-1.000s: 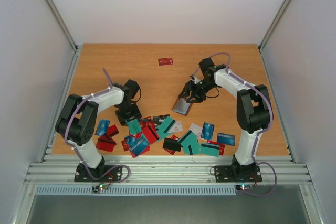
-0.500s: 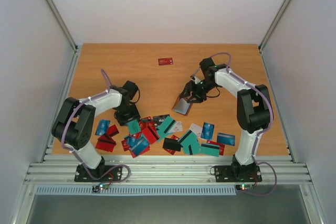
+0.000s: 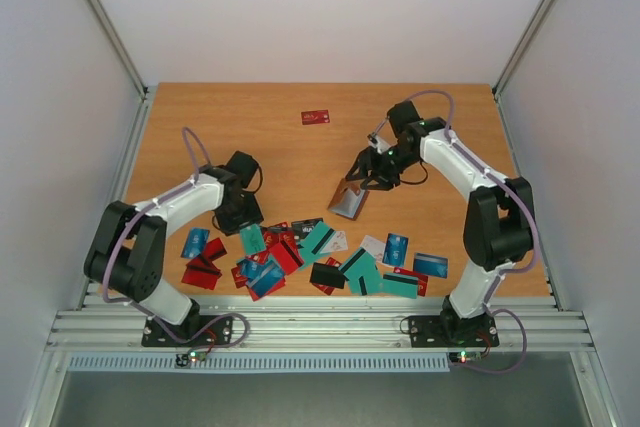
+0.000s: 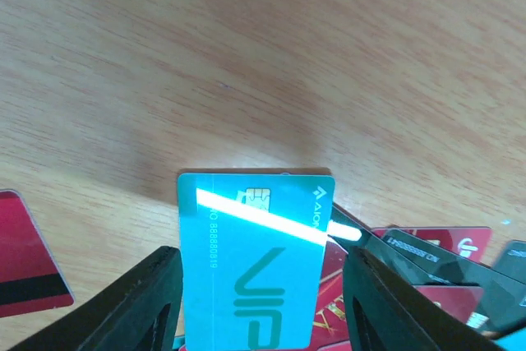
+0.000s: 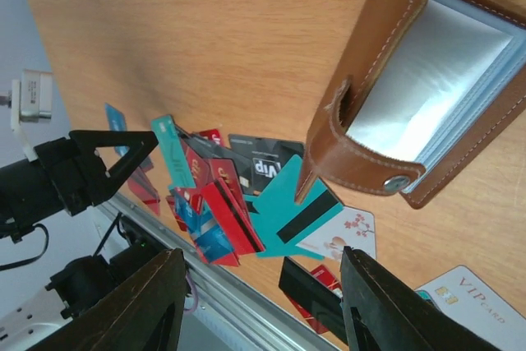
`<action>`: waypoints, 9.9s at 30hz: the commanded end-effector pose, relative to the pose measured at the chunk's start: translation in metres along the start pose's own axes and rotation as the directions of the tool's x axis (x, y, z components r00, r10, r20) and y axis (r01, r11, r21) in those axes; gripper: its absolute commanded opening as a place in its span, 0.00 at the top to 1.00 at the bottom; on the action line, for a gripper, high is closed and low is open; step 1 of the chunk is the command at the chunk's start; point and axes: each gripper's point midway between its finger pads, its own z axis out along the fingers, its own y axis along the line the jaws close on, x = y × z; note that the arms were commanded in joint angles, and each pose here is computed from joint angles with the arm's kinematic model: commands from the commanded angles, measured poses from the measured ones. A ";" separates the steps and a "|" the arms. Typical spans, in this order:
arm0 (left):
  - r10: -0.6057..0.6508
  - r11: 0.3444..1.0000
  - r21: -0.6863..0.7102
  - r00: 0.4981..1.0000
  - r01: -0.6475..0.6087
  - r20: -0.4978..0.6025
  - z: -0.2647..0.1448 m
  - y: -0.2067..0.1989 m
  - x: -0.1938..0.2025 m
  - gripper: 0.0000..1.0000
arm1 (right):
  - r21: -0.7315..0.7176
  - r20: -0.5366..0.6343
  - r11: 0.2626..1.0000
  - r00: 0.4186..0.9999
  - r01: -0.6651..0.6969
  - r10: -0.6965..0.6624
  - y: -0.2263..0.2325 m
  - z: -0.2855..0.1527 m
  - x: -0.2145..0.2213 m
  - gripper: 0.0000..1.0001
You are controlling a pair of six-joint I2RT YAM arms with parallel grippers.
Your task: Put the credit cards into the card holder
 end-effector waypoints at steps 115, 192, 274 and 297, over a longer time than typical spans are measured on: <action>0.841 0.534 0.440 0.506 -0.722 -0.189 0.024 -0.106 0.237 0.44 | 0.058 -0.102 0.938 0.933 -0.342 0.347 -0.072 0.086 0.244 0.40; 0.796 0.553 0.627 0.570 -0.548 -0.203 0.028 -0.128 0.228 0.56 | -0.082 -0.105 0.949 0.950 -0.303 0.294 -0.066 0.121 0.243 0.57; 0.929 0.367 -0.300 0.326 -0.881 0.177 0.009 -0.262 0.048 0.29 | -0.040 0.100 0.952 0.947 -0.303 0.305 -0.085 -0.054 0.107 0.99; 0.827 0.528 -0.176 0.456 -0.831 0.328 -0.049 -0.263 0.038 1.00 | -0.164 0.089 0.940 0.944 -0.300 0.317 -0.074 -0.044 0.076 0.99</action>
